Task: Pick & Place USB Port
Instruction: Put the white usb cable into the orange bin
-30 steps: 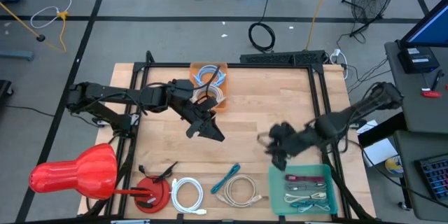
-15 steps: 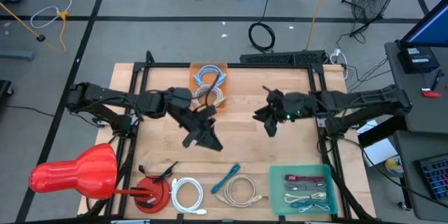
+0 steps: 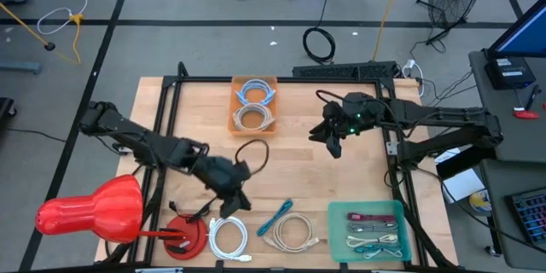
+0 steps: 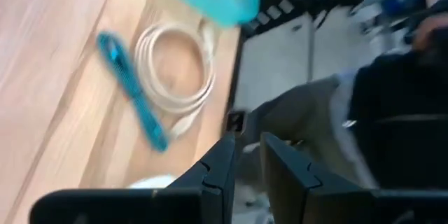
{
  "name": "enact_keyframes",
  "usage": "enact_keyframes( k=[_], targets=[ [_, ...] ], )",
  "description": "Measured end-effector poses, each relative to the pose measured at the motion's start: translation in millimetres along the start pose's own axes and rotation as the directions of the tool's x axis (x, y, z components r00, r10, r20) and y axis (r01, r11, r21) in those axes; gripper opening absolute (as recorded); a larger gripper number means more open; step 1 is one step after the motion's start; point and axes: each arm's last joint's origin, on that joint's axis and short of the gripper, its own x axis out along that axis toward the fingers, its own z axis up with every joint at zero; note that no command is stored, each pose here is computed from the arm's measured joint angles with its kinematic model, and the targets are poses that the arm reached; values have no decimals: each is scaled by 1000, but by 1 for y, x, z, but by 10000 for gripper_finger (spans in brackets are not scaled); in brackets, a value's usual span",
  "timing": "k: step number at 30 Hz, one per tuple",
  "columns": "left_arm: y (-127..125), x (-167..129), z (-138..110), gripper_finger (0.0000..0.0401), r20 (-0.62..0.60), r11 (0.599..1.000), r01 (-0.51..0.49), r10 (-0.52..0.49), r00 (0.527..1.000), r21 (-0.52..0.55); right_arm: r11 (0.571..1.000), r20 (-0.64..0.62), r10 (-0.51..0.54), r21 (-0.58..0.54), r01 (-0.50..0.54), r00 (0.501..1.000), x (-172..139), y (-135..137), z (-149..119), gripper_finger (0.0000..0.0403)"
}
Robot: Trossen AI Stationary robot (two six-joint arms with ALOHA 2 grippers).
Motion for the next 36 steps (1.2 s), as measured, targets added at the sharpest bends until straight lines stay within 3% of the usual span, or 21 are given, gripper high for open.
enact_keyframes(
  k=[5,10,15,22,26,29,32,36],
  targets=[
    [6,1,-24,69,-121,987,-161,161,980,14,1000,4,-7,-13,7,1000,0,-2,1,93],
    [21,7,-40,69,-262,940,-285,327,908,187,1000,2,-9,-22,9,1000,0,-2,1,93],
    [30,23,-42,69,-283,876,-285,408,868,390,1000,1,-10,10,10,1000,4,-4,-1,93],
    [19,62,-29,69,-258,714,-276,542,800,643,995,-29,7,99,-4,1000,15,-11,-18,93],
    [12,89,-28,69,-301,657,-223,585,753,720,990,-43,36,139,-29,998,22,-14,-26,93],
    [14,104,-35,70,-353,646,-204,622,699,735,989,-43,61,140,-55,997,23,-14,-27,93],
    [17,113,-44,83,-431,687,-173,611,664,706,989,-51,61,140,-53,997,24,-14,-29,93],
    [14,118,-52,132,-459,708,-158,594,661,688,990,-49,61,127,-55,997,24,-14,-29,93]
  ],
)
